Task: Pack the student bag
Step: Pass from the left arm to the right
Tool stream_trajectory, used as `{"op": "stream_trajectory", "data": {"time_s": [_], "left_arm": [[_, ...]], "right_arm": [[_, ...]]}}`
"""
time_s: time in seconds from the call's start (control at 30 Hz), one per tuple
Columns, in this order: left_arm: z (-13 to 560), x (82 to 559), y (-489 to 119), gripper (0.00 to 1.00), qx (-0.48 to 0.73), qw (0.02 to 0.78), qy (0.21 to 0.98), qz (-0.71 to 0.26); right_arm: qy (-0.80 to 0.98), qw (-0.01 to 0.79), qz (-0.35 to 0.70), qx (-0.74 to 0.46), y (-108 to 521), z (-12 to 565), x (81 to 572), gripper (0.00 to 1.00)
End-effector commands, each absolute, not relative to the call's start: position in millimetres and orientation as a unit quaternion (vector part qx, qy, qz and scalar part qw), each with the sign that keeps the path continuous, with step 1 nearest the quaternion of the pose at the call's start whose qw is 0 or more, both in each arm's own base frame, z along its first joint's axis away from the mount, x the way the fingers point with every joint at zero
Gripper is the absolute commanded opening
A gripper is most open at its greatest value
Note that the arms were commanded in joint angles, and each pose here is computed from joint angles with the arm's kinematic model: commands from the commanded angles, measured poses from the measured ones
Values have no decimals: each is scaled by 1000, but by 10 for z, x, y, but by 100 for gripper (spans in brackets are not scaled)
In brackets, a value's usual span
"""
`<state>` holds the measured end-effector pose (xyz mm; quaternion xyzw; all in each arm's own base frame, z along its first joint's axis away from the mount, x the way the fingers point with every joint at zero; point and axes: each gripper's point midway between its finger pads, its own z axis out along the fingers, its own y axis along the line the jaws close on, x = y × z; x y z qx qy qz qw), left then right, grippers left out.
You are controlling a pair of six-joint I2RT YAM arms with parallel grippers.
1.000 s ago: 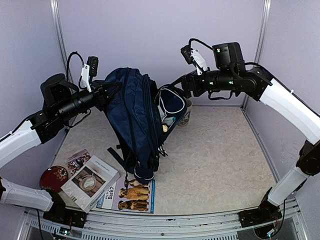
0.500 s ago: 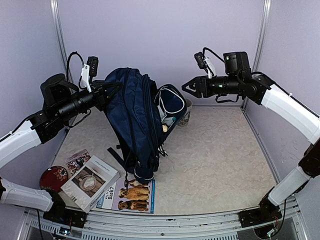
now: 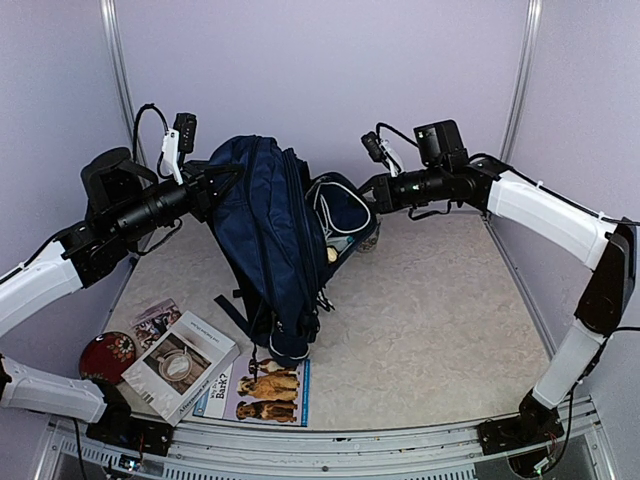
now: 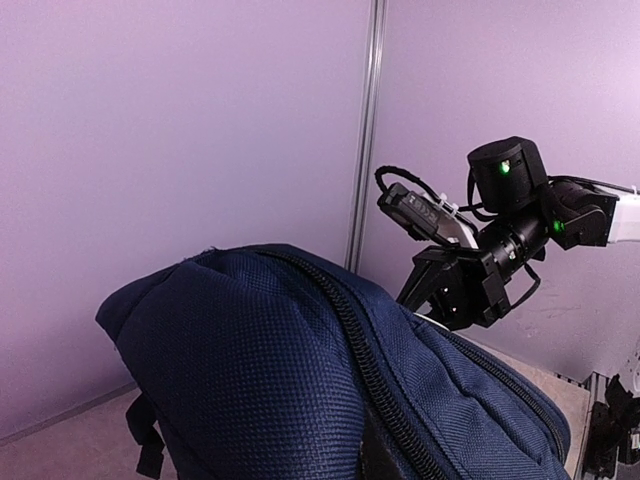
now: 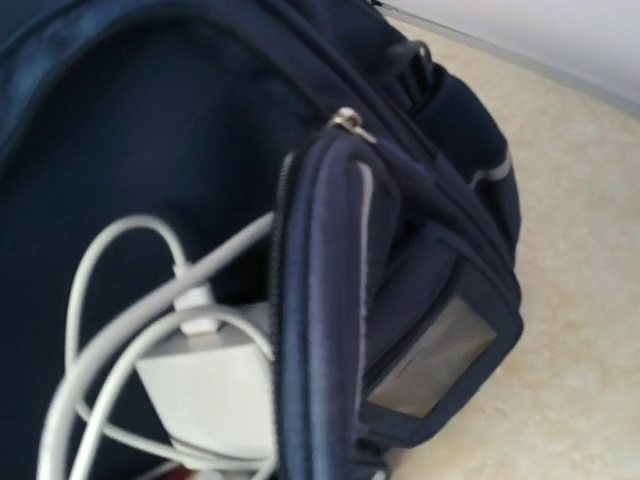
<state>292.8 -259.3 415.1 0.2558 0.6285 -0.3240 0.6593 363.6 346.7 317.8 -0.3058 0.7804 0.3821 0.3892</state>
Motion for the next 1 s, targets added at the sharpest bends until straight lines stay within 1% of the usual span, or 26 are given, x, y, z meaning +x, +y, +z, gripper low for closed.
{"op": "stream_trajectory", "data": {"time_s": [0.0, 0.17, 0.3, 0.37, 0.57, 0.63, 0.7, 0.8, 0.9, 0.97], "left_arm": [[4399, 2857, -2501, 0, 250, 691, 595, -325], [4467, 2803, -2494, 0, 249, 698, 582, -336], [4500, 2658, -2581, 0, 265, 699, 562, -354], [4431, 2536, -2696, 0, 289, 689, 554, -368], [4116, 1991, -3041, 1, 372, 650, 515, -418], [3969, 1904, -3095, 9, 382, 628, 519, -437], [3826, 1890, -3110, 25, 382, 610, 534, -444], [3652, 1884, -3077, 56, 387, 591, 560, -432], [3627, 1825, -2965, 75, 405, 592, 569, -402], [3684, 1750, -2860, 87, 415, 602, 562, -386]], "right_arm": [[769, 426, 364, -308, 3433, 3511, 3687, 0], [742, 513, 308, -303, 3298, 4233, 3873, 0], [706, 555, 305, -318, 3306, 4681, 3853, 0], [691, 561, 315, -329, 3350, 4780, 3815, 0], [651, 562, 335, -387, 3575, 4816, 3757, 0], [644, 562, 327, -404, 3624, 4777, 3793, 0], [641, 557, 317, -422, 3663, 4702, 3820, 0], [645, 549, 286, -448, 3669, 4506, 3876, 0], [644, 540, 251, -480, 3640, 4326, 3912, 0], [640, 538, 244, -492, 3622, 4298, 3905, 0]]}}
